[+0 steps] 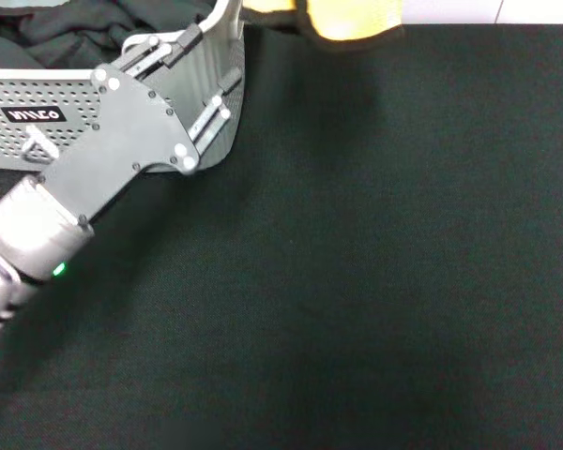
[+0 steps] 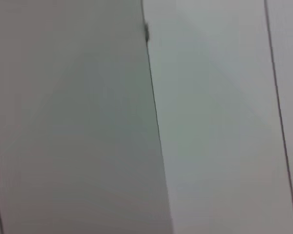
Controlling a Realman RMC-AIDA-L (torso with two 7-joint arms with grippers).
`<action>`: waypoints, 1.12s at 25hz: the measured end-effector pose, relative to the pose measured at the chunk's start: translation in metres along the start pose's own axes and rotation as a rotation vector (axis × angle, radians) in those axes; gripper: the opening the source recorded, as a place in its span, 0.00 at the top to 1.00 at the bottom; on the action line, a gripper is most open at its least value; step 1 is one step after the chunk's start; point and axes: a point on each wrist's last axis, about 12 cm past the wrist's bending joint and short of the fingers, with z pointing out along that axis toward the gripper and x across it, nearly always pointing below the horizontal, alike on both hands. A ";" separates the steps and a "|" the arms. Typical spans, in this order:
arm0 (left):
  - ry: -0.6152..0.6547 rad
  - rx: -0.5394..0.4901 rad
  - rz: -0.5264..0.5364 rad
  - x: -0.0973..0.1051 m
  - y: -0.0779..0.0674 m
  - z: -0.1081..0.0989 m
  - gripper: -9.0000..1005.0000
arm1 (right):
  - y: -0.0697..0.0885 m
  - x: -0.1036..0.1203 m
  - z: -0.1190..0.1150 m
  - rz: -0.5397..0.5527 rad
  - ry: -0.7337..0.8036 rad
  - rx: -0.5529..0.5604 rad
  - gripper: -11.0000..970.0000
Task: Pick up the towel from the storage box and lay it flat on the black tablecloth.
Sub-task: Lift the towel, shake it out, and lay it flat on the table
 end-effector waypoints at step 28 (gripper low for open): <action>-0.023 -0.018 -0.001 -0.002 -0.019 -0.001 0.55 | 0.022 0.036 -0.003 0.221 -0.078 -0.264 0.96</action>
